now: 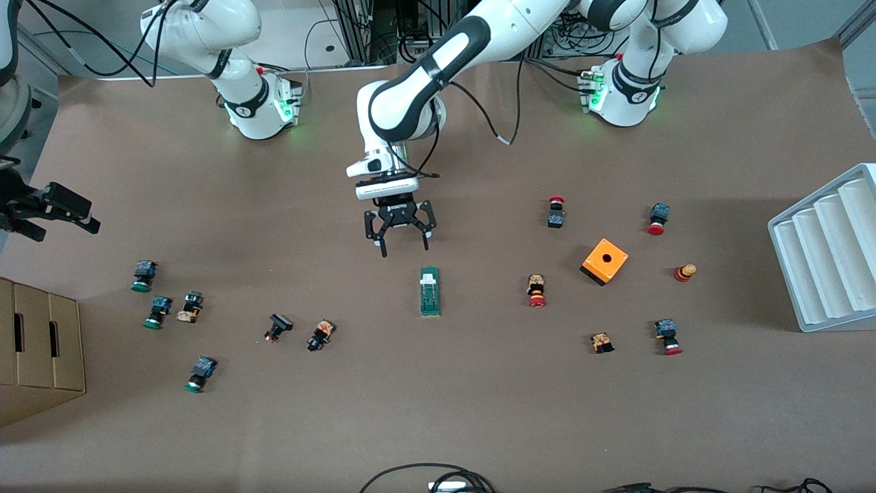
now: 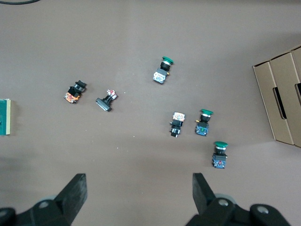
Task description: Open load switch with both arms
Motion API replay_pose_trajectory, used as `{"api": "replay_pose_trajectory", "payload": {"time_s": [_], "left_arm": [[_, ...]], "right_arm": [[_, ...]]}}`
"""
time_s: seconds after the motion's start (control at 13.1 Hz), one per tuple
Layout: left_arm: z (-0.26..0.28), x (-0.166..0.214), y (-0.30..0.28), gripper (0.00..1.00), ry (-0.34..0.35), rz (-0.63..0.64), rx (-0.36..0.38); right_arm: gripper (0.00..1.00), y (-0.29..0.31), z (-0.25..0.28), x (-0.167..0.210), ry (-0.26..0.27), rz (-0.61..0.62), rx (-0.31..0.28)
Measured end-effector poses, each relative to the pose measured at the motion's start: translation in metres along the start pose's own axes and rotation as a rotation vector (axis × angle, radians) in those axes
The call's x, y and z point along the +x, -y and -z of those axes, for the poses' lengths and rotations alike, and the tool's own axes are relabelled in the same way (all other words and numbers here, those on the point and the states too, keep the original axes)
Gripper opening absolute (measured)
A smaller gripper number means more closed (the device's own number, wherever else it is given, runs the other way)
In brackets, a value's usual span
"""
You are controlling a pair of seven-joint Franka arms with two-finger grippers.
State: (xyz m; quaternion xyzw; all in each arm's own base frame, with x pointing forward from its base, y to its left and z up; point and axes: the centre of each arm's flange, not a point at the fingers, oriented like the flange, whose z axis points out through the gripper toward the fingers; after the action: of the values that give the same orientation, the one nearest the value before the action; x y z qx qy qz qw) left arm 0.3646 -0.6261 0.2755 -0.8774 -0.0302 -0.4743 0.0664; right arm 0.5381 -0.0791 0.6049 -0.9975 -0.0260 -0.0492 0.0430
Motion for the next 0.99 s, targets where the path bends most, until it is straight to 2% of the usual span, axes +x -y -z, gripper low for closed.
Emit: {"api": "replay_pose_trajectory", "payload": {"time_s": [0.15,0.38,0.76,0.99], "left_arm": [[0.015,0.023,0.001,1.00,0.038,-0.027,-0.005],[0.035,0.054,0.004,1.00,0.091,-0.093,-0.020],[0.008,0.141,0.048,1.00,0.187,-0.139,-0.003],[0.022,0.164,0.056,1.00,0.204,-0.160,-0.027]], "right_arm": [[1.00,0.000,-0.003,0.002,0.006,0.003,-0.003],[1.00,-0.001,-0.008,0.003,0.023,0.017,-0.042],[1.00,-0.004,-0.017,0.009,0.024,0.015,-0.056],[1.00,-0.005,-0.019,0.013,0.016,0.016,-0.061]]}}
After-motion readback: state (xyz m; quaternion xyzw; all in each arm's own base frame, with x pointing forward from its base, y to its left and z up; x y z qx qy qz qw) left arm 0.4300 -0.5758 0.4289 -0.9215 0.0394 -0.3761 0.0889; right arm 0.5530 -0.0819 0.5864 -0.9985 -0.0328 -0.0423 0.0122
